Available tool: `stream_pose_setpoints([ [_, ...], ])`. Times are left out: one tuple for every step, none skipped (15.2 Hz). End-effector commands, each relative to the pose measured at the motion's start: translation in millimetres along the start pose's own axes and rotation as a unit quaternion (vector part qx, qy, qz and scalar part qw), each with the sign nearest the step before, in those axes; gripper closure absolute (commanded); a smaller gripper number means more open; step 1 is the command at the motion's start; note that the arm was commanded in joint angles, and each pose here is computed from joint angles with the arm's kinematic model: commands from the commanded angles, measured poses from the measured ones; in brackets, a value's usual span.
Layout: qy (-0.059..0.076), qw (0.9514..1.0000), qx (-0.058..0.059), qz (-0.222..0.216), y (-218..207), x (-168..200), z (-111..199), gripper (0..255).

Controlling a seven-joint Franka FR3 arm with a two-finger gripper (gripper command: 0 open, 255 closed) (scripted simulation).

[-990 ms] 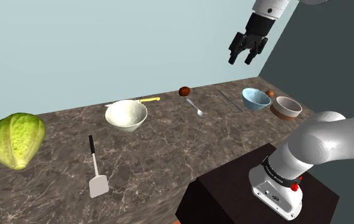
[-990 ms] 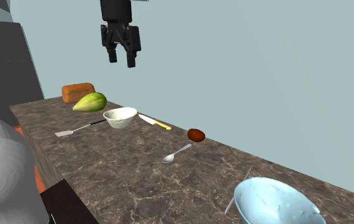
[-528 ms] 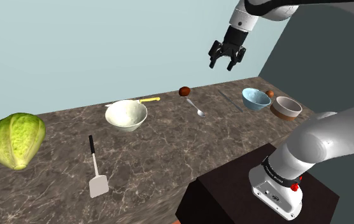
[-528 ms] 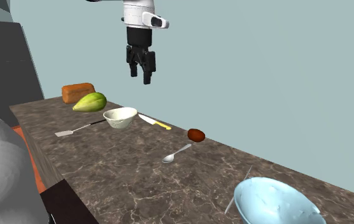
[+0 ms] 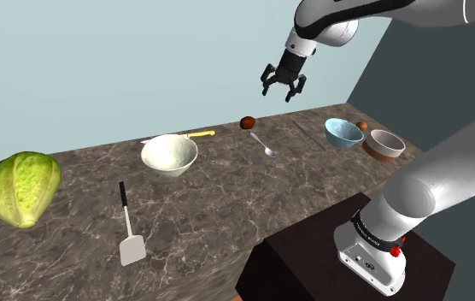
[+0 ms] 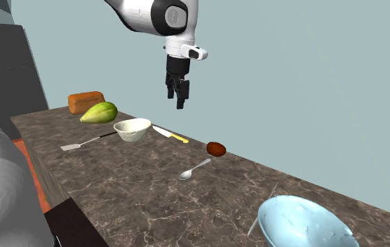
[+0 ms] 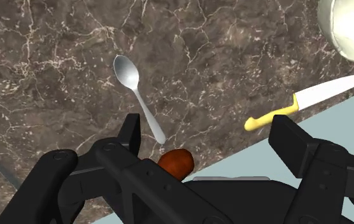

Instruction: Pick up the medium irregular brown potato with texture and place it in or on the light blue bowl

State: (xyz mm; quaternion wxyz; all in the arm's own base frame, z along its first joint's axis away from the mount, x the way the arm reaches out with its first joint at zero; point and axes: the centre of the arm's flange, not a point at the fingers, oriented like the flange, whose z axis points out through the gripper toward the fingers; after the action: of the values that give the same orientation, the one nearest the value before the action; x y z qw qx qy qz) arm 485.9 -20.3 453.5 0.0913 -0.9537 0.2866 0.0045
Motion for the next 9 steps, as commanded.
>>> stream_pose_setpoints([
  [-0.002, 0.9996, 0.006, 0.028, -3, 17, 20, 0],
  [-0.003, 0.9991, 0.009, 0.042, -3, 27, 29, 0],
  [-0.005, 0.9984, 0.012, 0.056, -3, 38, 38, 0],
  [-0.006, 0.9975, 0.015, 0.069, -3, 48, 46, 0],
  [-0.007, 0.9963, 0.018, 0.083, -2, 58, 55, 0],
  [-0.008, 0.995, 0.021, 0.097, -1, 68, 64, 0],
  [-0.01, 0.9936, 0.024, 0.11, 0, 78, 72, 0],
  [-0.011, 0.9919, 0.027, 0.124, 1, 88, 81, 0],
  [-0.012, 0.99, 0.03, 0.137, 2, 98, 90, 0],
])
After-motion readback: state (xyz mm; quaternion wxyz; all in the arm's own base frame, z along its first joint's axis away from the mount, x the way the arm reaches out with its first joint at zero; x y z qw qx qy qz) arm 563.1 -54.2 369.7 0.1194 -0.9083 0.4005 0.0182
